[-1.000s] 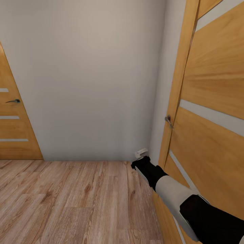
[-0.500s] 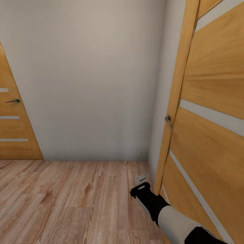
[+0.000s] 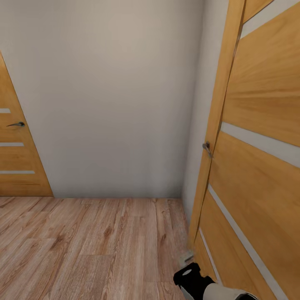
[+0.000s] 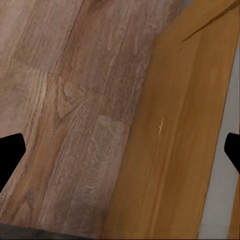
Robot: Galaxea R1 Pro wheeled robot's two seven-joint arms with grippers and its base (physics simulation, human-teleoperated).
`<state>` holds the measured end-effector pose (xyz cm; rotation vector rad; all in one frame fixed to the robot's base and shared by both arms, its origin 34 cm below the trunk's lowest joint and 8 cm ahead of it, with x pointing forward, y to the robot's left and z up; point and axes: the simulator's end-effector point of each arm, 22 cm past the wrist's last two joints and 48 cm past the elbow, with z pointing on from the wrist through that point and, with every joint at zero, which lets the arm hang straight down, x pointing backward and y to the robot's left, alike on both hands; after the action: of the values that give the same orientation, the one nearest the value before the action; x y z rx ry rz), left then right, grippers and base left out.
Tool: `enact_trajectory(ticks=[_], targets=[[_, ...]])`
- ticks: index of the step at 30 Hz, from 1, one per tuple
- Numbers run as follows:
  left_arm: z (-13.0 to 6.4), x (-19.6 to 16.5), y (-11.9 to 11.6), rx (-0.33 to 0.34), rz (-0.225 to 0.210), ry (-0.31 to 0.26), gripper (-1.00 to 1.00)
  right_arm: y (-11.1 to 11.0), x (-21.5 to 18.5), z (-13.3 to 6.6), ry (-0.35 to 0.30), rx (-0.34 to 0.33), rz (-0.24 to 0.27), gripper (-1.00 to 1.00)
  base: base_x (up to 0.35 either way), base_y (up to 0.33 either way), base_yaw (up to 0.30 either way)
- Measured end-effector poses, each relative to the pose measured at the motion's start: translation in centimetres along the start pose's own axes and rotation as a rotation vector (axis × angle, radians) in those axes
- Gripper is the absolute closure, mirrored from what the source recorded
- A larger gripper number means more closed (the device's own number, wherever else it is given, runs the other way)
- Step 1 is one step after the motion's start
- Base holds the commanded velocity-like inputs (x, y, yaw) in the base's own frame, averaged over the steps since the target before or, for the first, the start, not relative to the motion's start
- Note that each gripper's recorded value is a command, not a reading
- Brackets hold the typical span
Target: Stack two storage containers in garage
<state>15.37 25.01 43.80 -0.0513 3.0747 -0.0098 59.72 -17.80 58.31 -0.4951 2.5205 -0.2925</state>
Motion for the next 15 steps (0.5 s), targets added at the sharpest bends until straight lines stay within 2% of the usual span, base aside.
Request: enact_trajectory(ticks=[4, 10, 15], targets=[[0.0, 0.0, 0.0, 0.000, 0.000, 0.000, -1.00, 3.1, 7.4, -0.3, 0.082, -0.038, -0.012, -1.00, 0.000, 0.000, 0.000], [0.0, 0.0, 0.0, 0.000, 0.000, 0.000, -1.00, 4.9, 11.2, -0.8, 0.110, -0.062, -0.014, -1.00, 0.000, 0.000, 0.000], [0.0, 0.0, 0.0, 0.000, -0.001, 0.000, -1.00, 7.5, 16.6, -2.0, 0.156, -0.096, -0.013, -1.00, 0.000, 0.000, 0.000]])
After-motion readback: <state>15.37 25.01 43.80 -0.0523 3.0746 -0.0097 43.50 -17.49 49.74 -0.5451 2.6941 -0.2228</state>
